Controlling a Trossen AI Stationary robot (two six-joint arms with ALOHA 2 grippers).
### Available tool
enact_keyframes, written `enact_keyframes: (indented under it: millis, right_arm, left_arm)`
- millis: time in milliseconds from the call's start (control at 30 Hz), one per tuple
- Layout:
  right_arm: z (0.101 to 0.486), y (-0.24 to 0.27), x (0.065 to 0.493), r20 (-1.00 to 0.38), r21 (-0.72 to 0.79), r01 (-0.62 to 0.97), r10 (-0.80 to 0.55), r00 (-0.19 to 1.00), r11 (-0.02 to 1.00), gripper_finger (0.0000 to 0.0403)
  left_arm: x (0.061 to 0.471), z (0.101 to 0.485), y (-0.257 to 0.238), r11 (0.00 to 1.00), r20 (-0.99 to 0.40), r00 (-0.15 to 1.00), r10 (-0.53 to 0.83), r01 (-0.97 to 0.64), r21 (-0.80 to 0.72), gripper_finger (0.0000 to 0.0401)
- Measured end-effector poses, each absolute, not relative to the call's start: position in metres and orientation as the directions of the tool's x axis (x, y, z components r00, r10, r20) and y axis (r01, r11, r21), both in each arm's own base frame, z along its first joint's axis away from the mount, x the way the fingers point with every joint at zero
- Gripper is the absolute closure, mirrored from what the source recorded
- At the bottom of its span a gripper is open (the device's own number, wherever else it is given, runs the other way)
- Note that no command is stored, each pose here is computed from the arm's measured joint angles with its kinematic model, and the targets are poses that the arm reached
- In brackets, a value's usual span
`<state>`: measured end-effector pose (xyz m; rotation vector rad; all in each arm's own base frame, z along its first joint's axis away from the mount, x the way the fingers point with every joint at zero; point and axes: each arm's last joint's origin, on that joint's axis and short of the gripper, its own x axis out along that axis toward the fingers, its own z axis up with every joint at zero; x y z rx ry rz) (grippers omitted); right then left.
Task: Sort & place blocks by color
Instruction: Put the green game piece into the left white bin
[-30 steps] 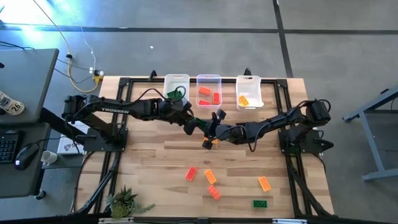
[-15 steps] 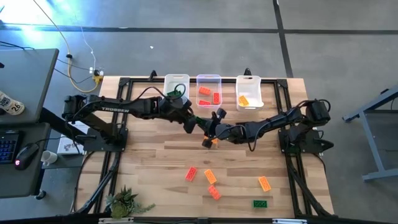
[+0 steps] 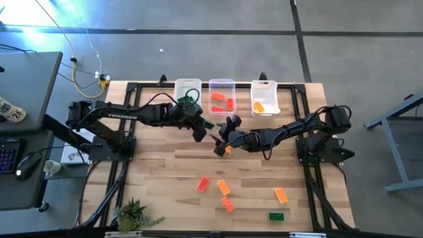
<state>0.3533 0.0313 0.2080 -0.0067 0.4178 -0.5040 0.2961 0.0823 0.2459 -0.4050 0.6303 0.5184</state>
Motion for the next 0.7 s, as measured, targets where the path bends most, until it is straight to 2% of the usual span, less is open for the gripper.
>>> enact_keyframes:
  millis: [200, 433, 567, 700]
  right_arm:
    - [0.206, 0.033, 0.353, -0.412, -0.088, 0.423, -0.419, 0.809, 0.902, 0.0148]
    - [0.206, 0.033, 0.353, -0.418, -0.091, 0.418, -0.416, 0.807, 0.904, 0.0147]
    - [0.205, 0.033, 0.352, -0.429, -0.087, 0.418, -0.412, 0.804, 0.904, 0.0147]
    - [0.201, 0.034, 0.351, -0.476, -0.036, 0.394, -0.363, 0.801, 0.918, 0.0146]
  left_arm:
    - [0.285, 0.242, 0.102, 0.739, -0.677, 0.570, 0.466, -0.672, -0.057, 0.0324]
    - [0.265, 0.237, 0.130, 0.612, -0.692, 0.372, 0.618, -0.780, 0.128, 0.0324]
    - [0.252, 0.234, 0.147, 0.541, -0.710, 0.274, 0.649, -0.822, 0.178, 0.0325]
    - [0.242, 0.233, 0.160, 0.522, -0.725, 0.237, 0.647, -0.831, 0.194, 0.0324]
